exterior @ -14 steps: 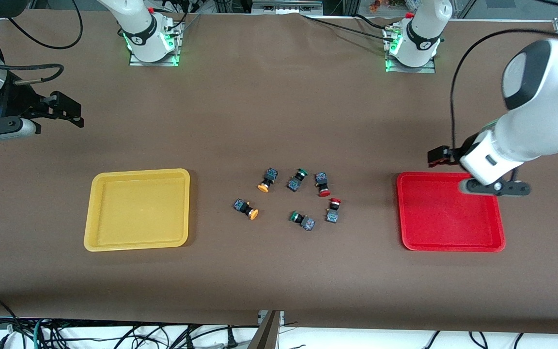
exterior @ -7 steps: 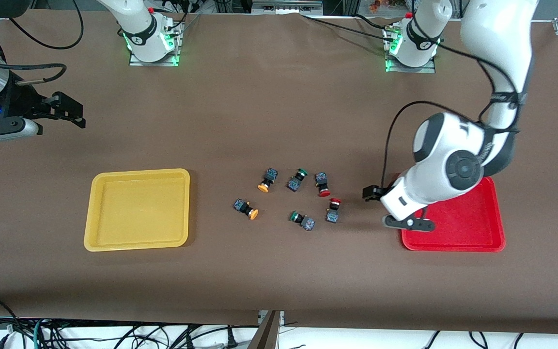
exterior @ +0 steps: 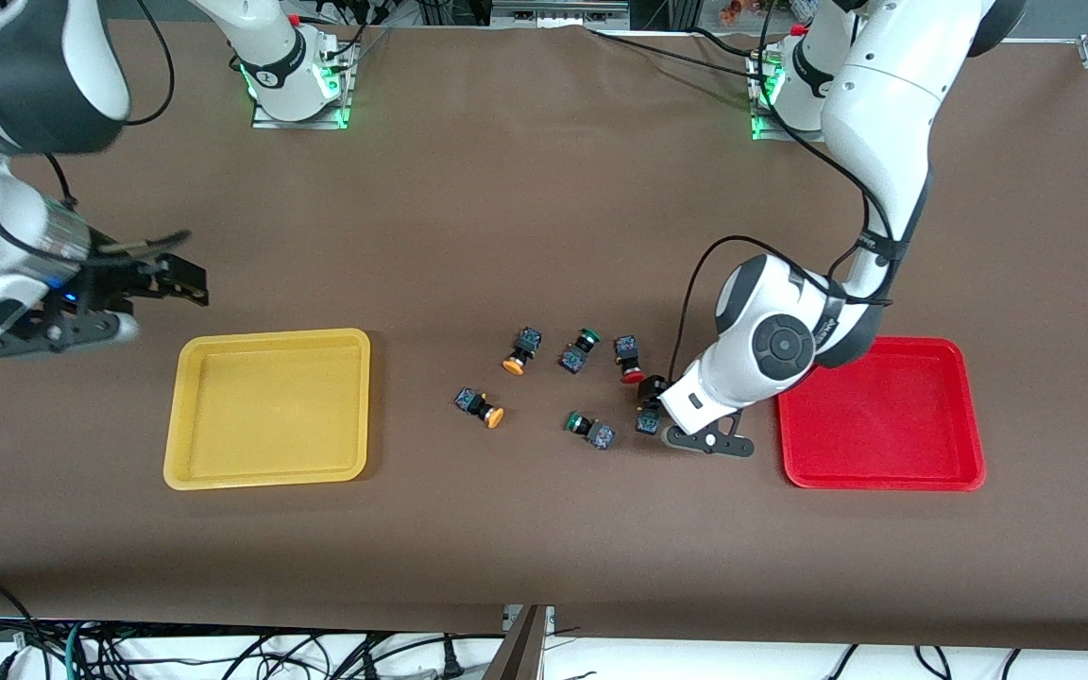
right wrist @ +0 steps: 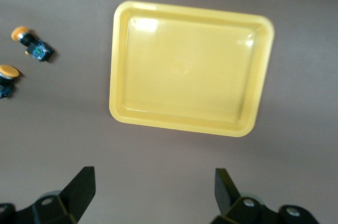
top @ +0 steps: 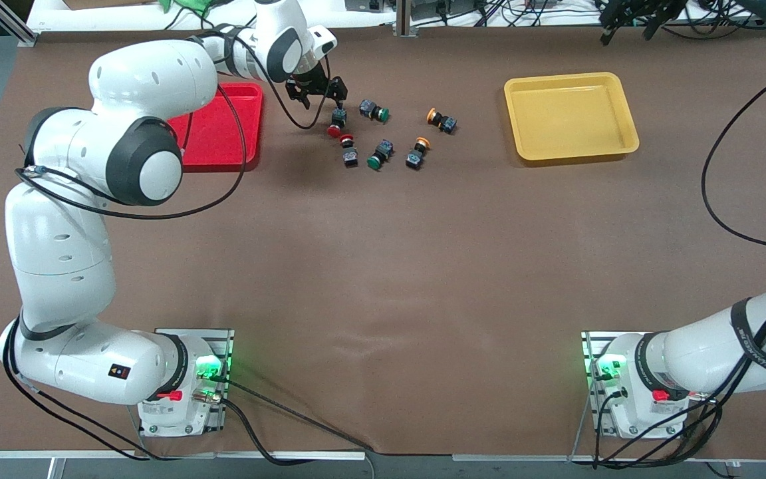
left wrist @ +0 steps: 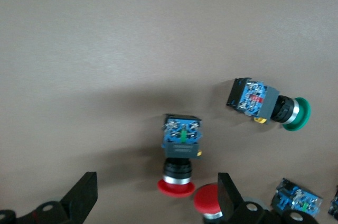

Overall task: Place red and yellow buttons in trays
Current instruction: 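Grasp red button with the left gripper while the right gripper grasps yellow one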

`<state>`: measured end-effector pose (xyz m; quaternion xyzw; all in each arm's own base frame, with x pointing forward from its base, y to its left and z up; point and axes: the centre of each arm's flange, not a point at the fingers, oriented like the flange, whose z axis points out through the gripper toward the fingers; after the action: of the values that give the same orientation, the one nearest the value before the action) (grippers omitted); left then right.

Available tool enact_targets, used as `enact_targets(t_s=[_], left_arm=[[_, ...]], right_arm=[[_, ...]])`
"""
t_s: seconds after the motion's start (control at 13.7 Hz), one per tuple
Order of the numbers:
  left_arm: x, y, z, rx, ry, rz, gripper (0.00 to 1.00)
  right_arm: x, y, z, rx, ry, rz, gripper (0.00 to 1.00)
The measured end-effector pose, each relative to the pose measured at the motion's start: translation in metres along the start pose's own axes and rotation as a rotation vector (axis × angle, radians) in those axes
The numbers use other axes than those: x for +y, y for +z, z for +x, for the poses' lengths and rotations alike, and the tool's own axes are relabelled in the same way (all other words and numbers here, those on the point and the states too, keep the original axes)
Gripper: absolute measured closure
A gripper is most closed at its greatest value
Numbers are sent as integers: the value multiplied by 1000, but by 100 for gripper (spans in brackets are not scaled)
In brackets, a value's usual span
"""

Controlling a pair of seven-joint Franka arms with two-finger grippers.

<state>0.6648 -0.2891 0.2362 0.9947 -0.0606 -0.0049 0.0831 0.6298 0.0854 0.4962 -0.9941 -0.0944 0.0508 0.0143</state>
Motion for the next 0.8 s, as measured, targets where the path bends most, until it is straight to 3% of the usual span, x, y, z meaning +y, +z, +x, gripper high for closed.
enact_targets(t_s=[0.15,0.29,0.73,0.8], left_arm=[[4,7,3,36,1,-9,0],[8,21,3,54,8,-12,0],[22,47,0,57,67,42,0],[21,48,1,59,79,56,5]], right_arm=[[-16,44,19,-46,-25,8,0],[-44,73,33,-49,-67,5,0],[-137,146,67,59,-186,6,0],[-160,169,73,84,-215,6,0]])
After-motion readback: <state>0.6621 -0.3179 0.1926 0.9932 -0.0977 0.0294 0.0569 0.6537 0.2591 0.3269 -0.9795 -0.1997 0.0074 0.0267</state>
